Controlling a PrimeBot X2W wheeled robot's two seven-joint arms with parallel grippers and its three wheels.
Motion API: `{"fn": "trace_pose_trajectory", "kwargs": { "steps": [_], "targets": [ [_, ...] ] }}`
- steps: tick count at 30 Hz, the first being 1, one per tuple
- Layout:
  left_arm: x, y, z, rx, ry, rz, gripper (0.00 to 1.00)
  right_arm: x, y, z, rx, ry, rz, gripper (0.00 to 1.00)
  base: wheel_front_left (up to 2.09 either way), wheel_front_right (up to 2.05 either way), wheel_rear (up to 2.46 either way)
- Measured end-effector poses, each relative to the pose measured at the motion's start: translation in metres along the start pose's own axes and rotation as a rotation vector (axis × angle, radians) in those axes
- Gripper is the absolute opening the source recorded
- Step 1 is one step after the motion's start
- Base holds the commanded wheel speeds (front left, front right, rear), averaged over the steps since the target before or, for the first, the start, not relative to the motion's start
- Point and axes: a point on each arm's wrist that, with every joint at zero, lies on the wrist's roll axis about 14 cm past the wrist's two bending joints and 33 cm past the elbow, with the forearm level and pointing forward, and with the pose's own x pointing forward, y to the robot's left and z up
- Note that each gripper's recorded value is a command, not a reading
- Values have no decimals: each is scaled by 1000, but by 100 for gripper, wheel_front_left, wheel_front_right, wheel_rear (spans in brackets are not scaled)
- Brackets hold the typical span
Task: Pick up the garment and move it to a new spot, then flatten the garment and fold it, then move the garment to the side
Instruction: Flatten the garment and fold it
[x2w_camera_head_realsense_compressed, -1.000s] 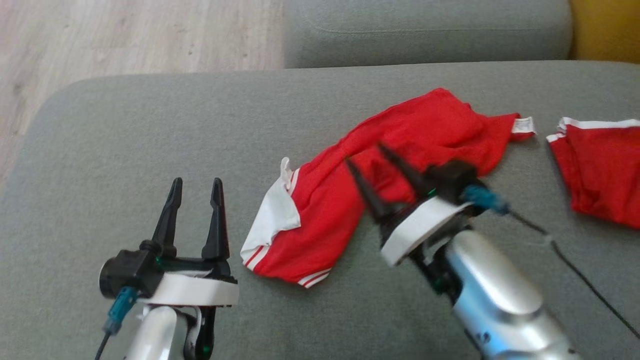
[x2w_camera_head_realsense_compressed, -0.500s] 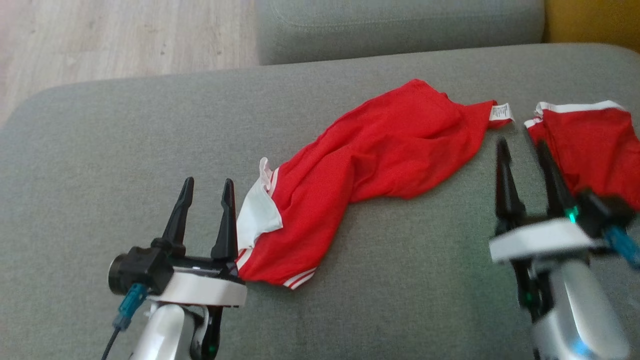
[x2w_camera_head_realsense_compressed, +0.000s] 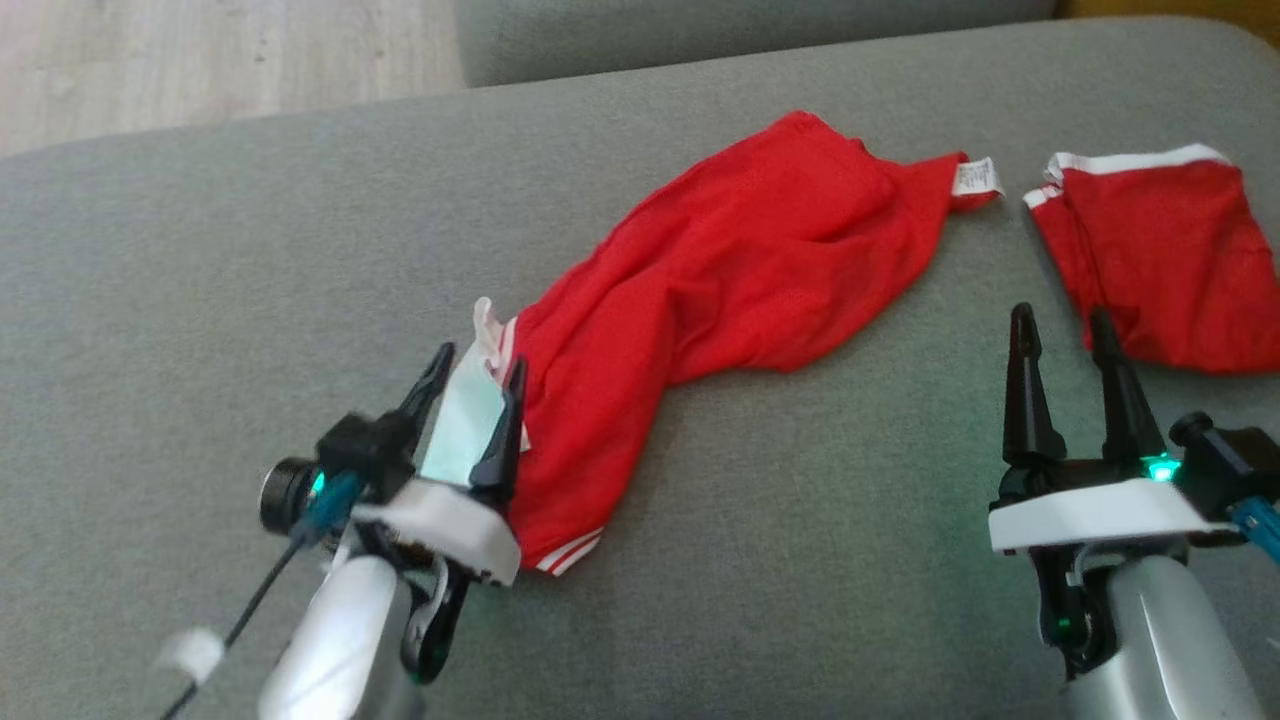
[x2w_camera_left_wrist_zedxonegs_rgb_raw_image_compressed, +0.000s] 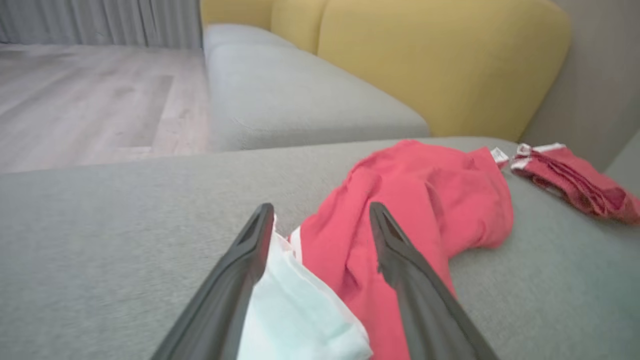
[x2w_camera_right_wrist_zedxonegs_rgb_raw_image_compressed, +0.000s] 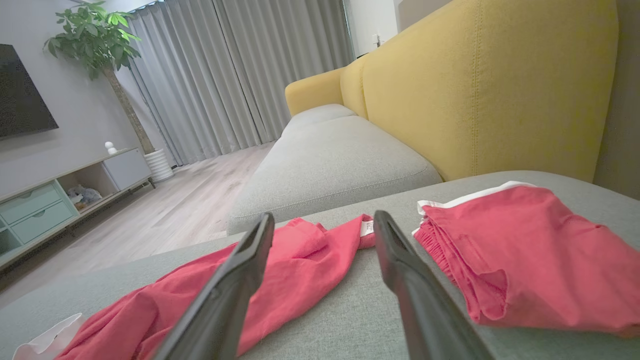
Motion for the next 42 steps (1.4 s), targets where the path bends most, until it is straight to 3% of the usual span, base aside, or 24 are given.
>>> {"fn": "trace_pose_trajectory", "kwargs": {
  "steps": [7, 18, 19, 20, 21, 29, 35, 42],
  "targets": [
    [17, 13, -37, 87, 237, 22, 100, -2, -10, -1, 20, 1, -32, 100, 0, 0, 0],
    [20, 35, -65, 140, 390, 66, 100, -5, -19, -7, 38, 17, -61, 100, 0, 0, 0],
    [21, 36, -65, 143, 393, 66, 90, -5, -19, -8, 37, 19, -61, 100, 0, 0, 0],
    [21, 36, -67, 145, 402, 65, 25, -5, -19, -8, 38, 21, -62, 100, 0, 0, 0],
    [22, 37, -67, 147, 405, 63, 0, -5, -19, -9, 41, 21, -62, 100, 0, 0, 0],
    [37, 45, -35, 201, 321, 23, 0, -8, -19, -8, 44, 21, -63, 100, 0, 0, 0],
    [77, 52, 61, 332, 107, -8, 0, -11, -20, -8, 59, 24, -68, 100, 0, 0, 0],
    [113, 40, 162, 483, -111, -51, 0, -8, -14, -4, 82, 12, -54, 100, 0, 0, 0]
  ]
}}
